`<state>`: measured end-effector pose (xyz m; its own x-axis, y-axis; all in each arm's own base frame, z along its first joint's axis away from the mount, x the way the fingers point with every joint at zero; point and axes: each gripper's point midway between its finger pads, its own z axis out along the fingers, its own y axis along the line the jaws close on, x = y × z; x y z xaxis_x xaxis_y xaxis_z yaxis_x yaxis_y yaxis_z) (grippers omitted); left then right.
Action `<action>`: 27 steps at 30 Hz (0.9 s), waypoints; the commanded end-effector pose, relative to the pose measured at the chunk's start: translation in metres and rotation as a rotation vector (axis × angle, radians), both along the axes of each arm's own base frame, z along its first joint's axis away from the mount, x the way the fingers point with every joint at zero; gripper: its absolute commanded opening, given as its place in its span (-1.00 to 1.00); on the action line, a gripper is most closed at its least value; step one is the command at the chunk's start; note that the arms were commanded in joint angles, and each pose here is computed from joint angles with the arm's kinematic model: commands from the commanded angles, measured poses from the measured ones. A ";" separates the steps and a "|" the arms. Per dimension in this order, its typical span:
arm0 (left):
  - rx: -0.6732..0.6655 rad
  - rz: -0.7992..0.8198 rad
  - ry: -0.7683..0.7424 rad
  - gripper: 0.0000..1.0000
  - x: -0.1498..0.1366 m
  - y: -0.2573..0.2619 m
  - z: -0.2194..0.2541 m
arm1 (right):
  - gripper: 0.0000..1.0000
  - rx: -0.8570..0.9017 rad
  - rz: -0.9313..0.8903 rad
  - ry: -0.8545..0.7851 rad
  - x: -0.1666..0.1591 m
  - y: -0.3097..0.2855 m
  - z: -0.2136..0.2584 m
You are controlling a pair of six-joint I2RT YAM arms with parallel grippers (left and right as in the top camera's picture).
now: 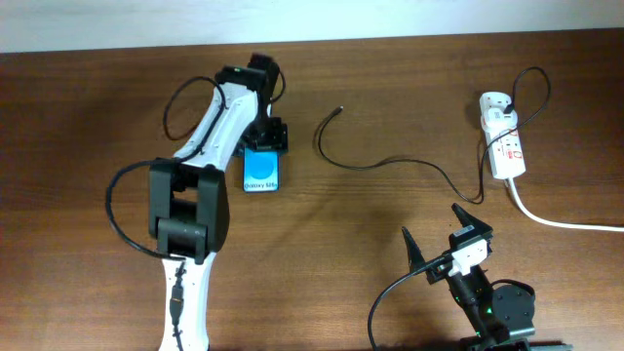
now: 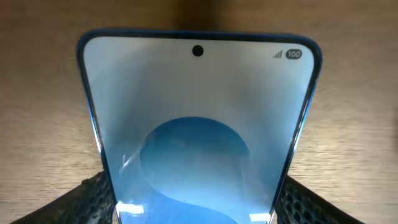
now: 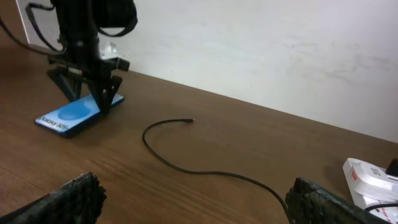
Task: Plug charger to phone and switch on socket
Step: 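Grasp the phone's top edge with the left gripper and lift it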
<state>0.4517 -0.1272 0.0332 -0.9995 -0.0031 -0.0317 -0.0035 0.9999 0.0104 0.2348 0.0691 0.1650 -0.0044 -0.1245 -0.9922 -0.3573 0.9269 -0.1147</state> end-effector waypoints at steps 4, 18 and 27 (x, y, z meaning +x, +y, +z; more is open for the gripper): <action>-0.018 0.005 -0.069 -0.16 0.015 -0.006 0.043 | 0.97 0.004 -0.008 0.004 0.001 -0.002 -0.003; -0.462 0.188 0.219 -1.00 -0.026 -0.024 0.062 | 0.97 0.004 -0.008 0.004 0.001 -0.002 -0.003; -0.966 0.537 0.504 -1.00 -0.035 -0.023 0.130 | 0.97 0.004 -0.008 0.004 0.001 -0.002 -0.003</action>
